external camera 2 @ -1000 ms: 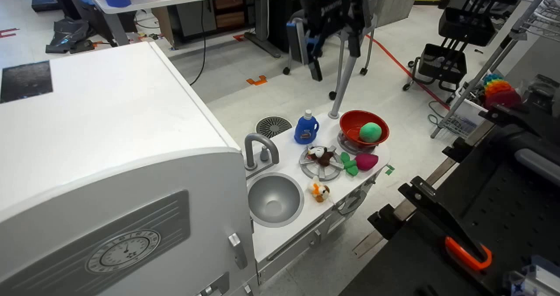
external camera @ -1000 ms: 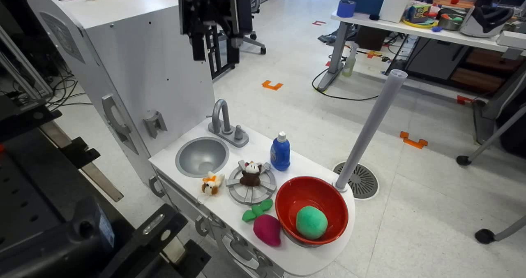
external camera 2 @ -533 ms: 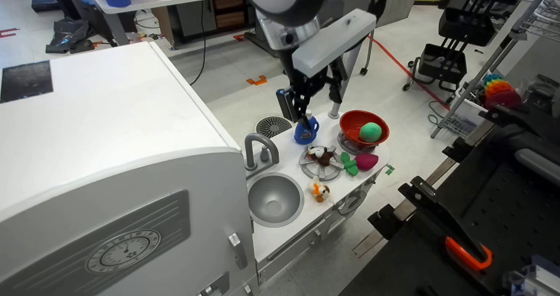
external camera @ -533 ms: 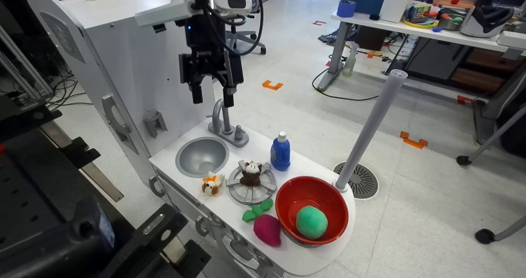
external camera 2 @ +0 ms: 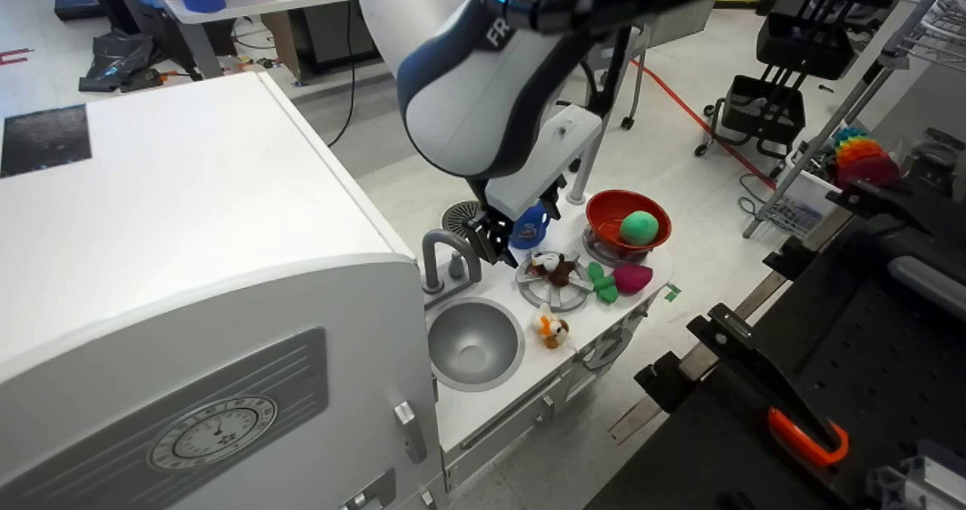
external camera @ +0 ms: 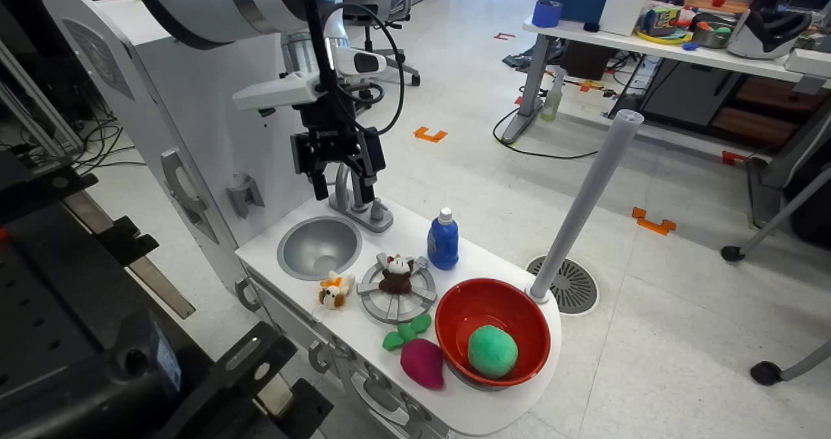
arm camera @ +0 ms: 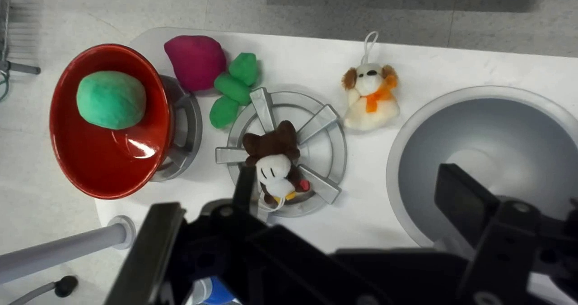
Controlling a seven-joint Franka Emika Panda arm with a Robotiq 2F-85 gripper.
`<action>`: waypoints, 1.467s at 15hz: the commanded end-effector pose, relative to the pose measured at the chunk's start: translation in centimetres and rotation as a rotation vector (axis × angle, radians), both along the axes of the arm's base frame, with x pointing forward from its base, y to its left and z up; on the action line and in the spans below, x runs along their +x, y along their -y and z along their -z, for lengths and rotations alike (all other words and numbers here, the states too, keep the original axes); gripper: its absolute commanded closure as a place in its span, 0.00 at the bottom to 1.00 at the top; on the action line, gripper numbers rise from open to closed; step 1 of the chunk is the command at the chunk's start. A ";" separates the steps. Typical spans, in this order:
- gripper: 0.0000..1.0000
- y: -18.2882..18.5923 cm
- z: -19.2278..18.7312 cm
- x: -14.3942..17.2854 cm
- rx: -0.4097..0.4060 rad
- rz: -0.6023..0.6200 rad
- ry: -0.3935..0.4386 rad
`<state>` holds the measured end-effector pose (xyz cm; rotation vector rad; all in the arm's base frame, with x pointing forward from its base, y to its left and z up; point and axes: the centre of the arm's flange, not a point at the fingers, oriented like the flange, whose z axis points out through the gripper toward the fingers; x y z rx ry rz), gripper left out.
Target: Turn the tap faucet to the right
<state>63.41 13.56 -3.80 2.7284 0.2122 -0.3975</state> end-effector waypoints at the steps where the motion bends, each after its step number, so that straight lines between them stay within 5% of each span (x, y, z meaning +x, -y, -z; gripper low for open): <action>1: 0.00 -0.9 2.2 1.9 0.041 -0.076 0.016; 4: 0.00 -1.6 2.4 0.9 0.103 -0.163 0.022; 12: 0.00 -2.7 2.5 2.8 0.221 -0.286 0.264; 22: 0.00 -0.4 3.5 5.5 0.190 -0.181 0.235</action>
